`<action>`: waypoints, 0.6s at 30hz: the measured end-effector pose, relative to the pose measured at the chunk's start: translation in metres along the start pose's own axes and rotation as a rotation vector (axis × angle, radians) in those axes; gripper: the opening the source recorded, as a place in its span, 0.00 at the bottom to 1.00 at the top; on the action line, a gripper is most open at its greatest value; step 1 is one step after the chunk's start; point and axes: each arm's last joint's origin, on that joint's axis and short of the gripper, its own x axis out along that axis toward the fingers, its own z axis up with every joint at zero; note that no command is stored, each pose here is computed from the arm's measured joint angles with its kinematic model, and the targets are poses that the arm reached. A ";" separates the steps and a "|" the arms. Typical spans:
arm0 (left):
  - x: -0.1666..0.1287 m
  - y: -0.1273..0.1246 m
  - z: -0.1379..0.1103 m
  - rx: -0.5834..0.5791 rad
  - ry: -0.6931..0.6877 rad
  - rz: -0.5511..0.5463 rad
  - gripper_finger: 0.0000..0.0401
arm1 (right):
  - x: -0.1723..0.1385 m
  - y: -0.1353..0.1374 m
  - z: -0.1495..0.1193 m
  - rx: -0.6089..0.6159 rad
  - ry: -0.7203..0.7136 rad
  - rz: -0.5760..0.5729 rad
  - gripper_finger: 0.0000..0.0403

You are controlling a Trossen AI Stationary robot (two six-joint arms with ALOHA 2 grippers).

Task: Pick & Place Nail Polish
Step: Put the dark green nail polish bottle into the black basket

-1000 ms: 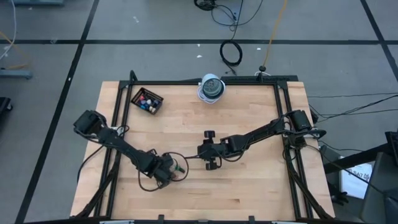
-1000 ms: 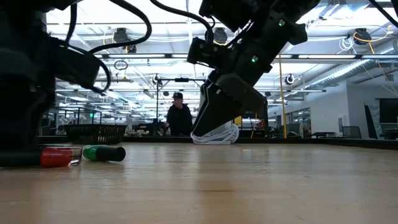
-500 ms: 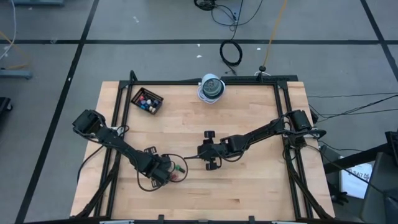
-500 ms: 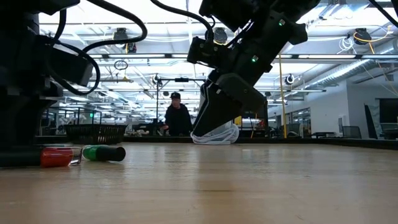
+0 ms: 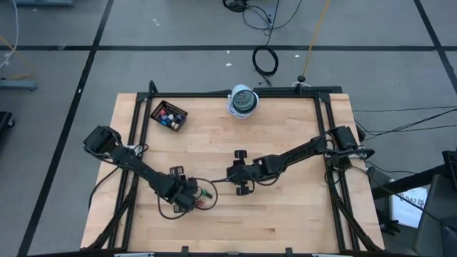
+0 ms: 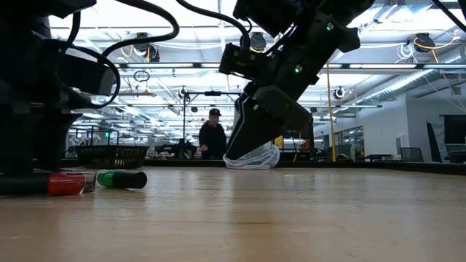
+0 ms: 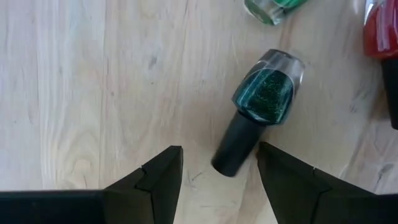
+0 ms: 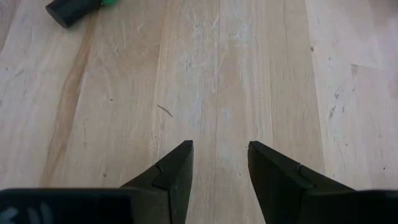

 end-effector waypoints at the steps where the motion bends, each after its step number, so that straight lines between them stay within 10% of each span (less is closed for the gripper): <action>1: 0.000 0.000 0.000 0.006 0.000 0.000 0.52 | 0.000 0.000 0.000 0.000 0.000 0.000 0.36; 18: -0.001 -0.006 0.002 0.131 -0.046 -0.038 0.52 | 0.000 0.000 0.000 0.000 0.000 0.000 0.36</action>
